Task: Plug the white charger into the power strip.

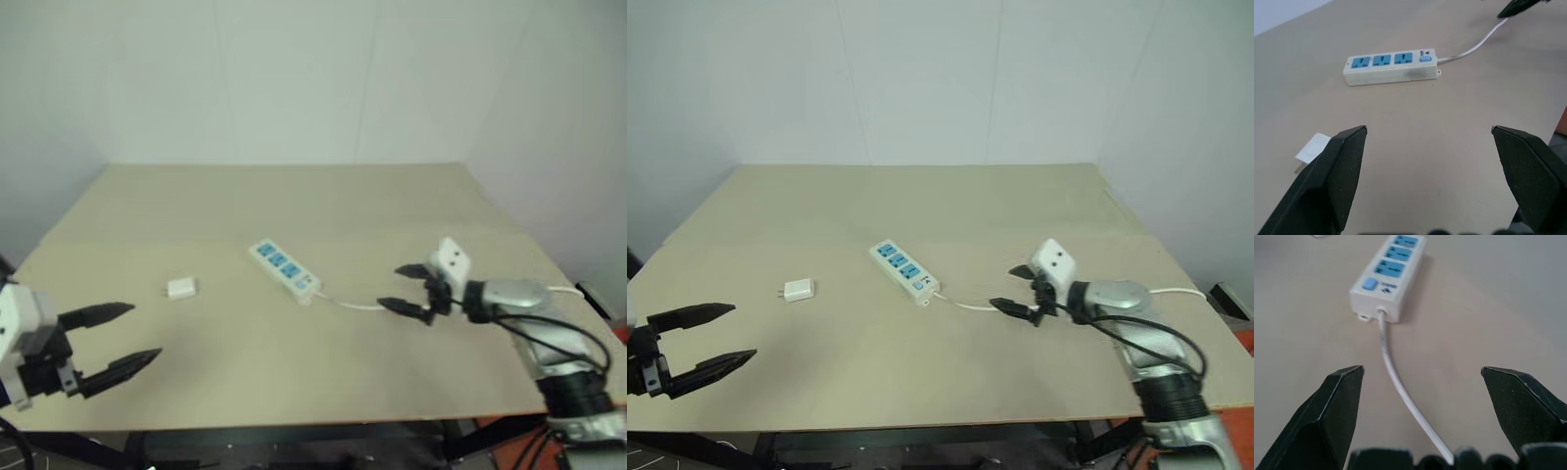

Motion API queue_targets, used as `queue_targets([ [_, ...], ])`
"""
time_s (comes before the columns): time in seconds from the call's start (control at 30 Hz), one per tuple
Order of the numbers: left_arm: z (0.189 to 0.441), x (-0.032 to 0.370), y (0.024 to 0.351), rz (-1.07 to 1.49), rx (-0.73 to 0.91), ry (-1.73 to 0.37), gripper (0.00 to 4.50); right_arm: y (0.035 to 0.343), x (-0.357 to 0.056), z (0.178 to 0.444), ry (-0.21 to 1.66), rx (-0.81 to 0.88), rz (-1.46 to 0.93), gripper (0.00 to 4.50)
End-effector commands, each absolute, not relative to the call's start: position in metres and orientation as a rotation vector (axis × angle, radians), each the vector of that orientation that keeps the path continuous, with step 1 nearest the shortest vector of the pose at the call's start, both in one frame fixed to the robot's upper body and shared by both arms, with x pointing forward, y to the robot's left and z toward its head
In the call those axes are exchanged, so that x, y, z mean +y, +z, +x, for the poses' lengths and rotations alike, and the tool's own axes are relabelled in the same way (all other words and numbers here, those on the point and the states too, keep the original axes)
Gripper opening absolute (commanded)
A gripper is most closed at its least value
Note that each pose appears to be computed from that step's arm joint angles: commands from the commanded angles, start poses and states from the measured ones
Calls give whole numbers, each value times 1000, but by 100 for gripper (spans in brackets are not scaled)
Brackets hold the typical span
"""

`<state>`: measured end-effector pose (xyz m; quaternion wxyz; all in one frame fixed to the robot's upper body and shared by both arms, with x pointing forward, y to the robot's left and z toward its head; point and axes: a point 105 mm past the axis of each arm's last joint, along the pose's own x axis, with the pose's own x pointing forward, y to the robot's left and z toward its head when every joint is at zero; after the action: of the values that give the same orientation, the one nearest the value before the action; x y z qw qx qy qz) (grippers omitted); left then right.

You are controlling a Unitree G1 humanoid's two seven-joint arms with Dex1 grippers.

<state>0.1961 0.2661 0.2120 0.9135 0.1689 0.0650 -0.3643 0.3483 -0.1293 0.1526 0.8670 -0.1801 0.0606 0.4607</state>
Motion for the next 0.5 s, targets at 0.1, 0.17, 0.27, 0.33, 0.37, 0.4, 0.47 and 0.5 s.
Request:
queue_targets([
  [0.1, 198, 263, 218, 359, 105, -749, 445, 137, -85, 359, 1007, 144, -375, 450],
  [0.17, 198, 263, 218, 358, 103, -750, 445, 128, -76, 364, 1007, 166, -391, 450],
  [0.27, 199, 262, 218, 356, 102, -752, 445, 117, -65, 373, 993, 203, -401, 450],
  [0.33, 200, 262, 217, 354, 101, -754, 445, 110, -60, 381, 966, 215, -440, 450],
  [0.37, 200, 262, 216, 351, 101, -756, 445, 107, -57, 386, 947, 228, -444, 450],
  [0.4, 200, 261, 216, 349, 100, -759, 445, 105, -55, 390, 930, 233, -452, 450],
  [0.47, 200, 260, 216, 346, 99, -763, 445, 102, -52, 397, 918, 242, -455, 450],
  [0.5, 200, 259, 216, 345, 97, -765, 448, 100, -52, 400, 915, 252, -458, 433],
])
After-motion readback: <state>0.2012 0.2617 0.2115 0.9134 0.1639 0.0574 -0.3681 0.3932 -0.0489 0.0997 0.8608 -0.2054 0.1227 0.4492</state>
